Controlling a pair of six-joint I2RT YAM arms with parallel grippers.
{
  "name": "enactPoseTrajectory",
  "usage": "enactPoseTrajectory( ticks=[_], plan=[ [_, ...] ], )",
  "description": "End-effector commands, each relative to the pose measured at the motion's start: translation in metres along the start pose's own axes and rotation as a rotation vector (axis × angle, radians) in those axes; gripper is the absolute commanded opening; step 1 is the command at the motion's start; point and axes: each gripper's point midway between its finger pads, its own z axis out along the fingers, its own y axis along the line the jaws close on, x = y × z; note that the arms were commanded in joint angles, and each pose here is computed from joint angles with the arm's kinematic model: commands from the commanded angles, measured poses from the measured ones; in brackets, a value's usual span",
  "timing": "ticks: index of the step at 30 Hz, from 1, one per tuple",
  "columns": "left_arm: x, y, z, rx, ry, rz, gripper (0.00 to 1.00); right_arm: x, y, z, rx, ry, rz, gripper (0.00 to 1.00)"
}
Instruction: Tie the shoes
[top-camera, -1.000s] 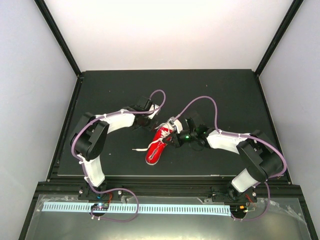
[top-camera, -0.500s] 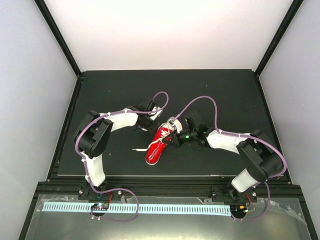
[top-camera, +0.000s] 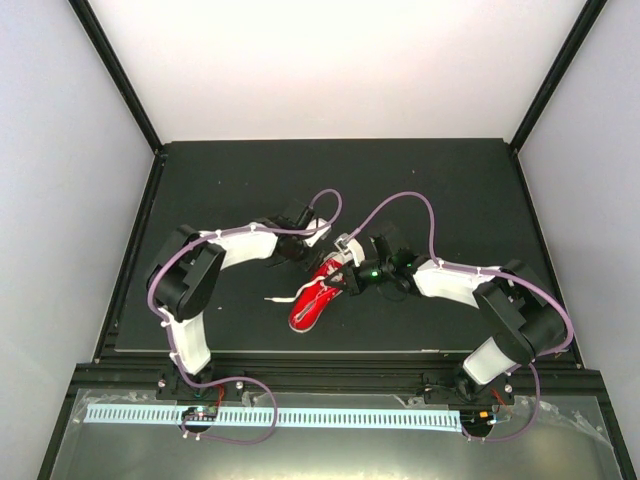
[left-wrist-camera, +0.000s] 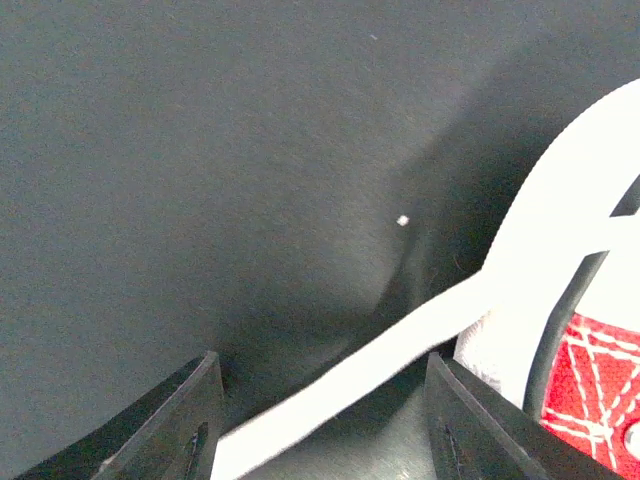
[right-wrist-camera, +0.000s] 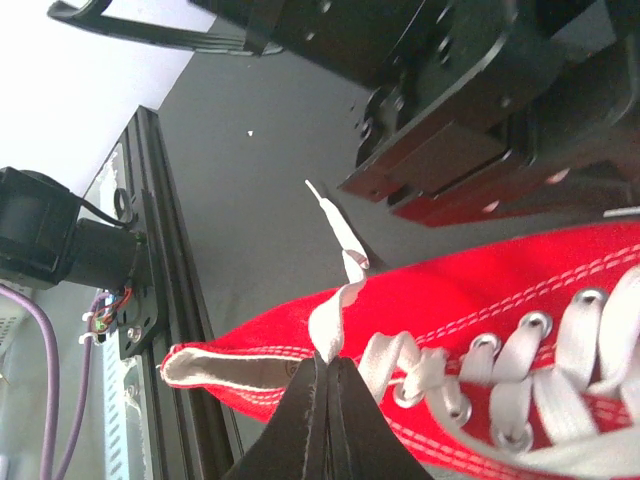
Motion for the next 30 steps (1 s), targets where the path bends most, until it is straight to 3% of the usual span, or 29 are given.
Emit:
enactPoseTrajectory(
  ticks=[1,11,16,24,30],
  plan=[
    [0.012,-0.027,-0.01,0.055,0.018,0.003,0.57,-0.014,0.011,-0.001,-0.029,-0.029,-0.033,0.02],
    [0.038,-0.021,-0.039,-0.045,0.0,-0.159,0.59,-0.006,0.013,-0.011,0.003,-0.03,-0.019,0.02],
    [0.068,-0.021,-0.043,-0.061,0.058,-0.212,0.59,0.002,0.014,-0.016,0.006,-0.042,-0.007,0.02],
    [0.101,-0.032,-0.04,-0.105,0.138,-0.213,0.59,0.001,0.018,-0.018,-0.002,-0.052,-0.017,0.02],
    [0.104,-0.069,-0.043,0.005,0.118,-0.193,0.58,-0.003,0.019,-0.019,-0.002,-0.057,-0.024,0.02]
  ],
)
